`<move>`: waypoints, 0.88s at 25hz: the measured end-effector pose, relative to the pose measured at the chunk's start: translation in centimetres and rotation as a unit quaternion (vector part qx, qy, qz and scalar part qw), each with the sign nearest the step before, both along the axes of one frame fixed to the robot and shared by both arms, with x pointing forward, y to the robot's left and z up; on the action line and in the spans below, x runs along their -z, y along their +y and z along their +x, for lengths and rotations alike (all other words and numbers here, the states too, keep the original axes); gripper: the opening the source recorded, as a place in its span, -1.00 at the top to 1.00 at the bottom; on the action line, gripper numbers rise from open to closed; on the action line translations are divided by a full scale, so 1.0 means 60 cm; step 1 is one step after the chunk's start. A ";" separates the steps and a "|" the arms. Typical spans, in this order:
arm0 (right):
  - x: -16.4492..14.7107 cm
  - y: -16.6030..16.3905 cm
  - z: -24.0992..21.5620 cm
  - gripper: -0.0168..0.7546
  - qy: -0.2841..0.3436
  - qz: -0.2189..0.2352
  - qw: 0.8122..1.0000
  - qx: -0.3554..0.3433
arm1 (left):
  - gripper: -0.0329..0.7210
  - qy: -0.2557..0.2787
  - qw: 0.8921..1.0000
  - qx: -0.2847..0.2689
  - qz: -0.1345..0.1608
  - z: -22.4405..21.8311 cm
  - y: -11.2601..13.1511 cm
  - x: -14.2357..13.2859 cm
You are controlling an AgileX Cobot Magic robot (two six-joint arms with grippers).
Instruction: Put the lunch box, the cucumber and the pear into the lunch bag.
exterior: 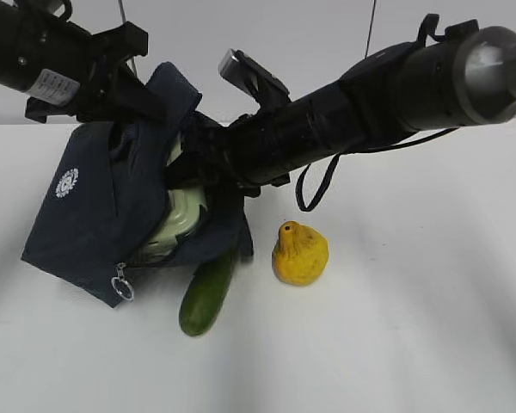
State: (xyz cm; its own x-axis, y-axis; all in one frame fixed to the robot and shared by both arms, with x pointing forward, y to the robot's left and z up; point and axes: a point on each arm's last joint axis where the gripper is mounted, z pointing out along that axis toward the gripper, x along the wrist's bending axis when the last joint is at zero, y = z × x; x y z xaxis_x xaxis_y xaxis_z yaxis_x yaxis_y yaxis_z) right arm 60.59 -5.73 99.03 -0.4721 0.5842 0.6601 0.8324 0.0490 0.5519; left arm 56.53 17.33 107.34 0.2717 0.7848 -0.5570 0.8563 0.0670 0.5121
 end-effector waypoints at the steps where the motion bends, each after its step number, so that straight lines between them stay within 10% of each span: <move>1: 0.000 0.001 0.003 -0.06 0.000 0.002 1.000 0.001 | 0.91 0.000 1.000 0.001 -0.003 0.000 -0.001 0.000; 22: 0.007 0.001 0.006 -0.25 -0.008 -0.032 0.999 -0.018 | 0.91 0.017 0.999 0.030 -0.015 -0.008 -0.006 0.000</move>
State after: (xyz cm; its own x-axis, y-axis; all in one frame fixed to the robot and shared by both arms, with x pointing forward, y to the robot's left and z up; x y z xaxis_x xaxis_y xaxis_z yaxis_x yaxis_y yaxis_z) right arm 60.94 -5.67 98.62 -0.5036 0.6077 0.6140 0.8208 0.1148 0.5596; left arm 56.04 16.94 107.31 0.2989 0.7508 -0.5891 0.8758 0.0292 0.4817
